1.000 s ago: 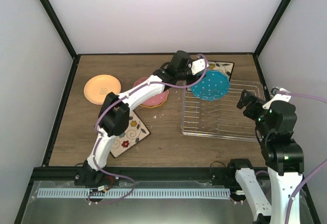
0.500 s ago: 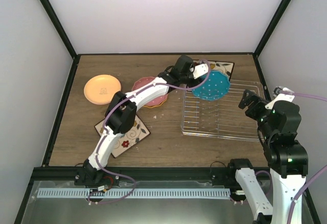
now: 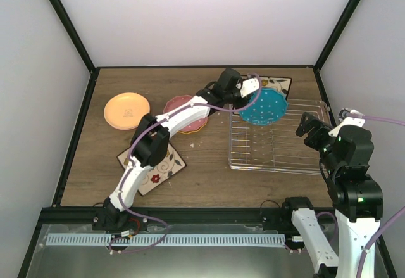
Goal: Unload the plates from the dish rack
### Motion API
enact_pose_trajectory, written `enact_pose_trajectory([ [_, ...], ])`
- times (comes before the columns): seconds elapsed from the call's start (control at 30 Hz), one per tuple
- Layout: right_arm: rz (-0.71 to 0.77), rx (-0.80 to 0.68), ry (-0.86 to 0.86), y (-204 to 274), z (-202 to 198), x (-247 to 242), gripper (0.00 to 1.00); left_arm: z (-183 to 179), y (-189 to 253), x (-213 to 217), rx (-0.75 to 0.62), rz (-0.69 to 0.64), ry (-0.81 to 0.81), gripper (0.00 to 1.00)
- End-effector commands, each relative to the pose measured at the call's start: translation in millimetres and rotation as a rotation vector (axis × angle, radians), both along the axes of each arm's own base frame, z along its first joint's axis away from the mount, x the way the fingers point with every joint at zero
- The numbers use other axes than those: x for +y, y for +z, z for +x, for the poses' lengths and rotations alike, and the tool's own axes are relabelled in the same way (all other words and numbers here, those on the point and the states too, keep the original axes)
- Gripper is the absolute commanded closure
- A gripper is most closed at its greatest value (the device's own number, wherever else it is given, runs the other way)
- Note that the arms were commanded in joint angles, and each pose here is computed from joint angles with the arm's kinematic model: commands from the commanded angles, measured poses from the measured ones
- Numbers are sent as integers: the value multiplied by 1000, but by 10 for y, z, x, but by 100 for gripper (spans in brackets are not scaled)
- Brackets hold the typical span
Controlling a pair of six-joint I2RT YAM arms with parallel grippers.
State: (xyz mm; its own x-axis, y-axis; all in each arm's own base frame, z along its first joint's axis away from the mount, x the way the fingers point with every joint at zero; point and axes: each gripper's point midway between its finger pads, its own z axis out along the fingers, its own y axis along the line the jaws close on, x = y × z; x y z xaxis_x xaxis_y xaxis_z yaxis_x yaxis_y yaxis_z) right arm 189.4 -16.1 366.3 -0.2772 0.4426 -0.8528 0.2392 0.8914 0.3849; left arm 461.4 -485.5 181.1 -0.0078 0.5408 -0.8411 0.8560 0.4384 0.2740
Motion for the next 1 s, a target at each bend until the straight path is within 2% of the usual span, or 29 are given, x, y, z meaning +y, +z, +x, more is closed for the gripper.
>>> enact_pose_trajectory([
  [0.0, -3, -19, -5, 39, -30, -12, 0, -118, 939, -79, -105, -147, 22, 96],
  [0.2, -5, -20, 6, 21, 0, 5, 0, -240, 1618, -2, -205, -227, 9, 96],
  [0.67, 4, -35, 28, 8, 57, 47, 0, -530, 2587, 206, -419, -307, -7, 96],
  [0.83, 17, -46, 36, -2, 99, 66, 0, -589, 3069, 458, -506, -364, 69, 96],
  [0.97, 26, -48, 42, -51, 152, 84, 0, -674, 3603, 859, -572, -452, 150, 96],
])
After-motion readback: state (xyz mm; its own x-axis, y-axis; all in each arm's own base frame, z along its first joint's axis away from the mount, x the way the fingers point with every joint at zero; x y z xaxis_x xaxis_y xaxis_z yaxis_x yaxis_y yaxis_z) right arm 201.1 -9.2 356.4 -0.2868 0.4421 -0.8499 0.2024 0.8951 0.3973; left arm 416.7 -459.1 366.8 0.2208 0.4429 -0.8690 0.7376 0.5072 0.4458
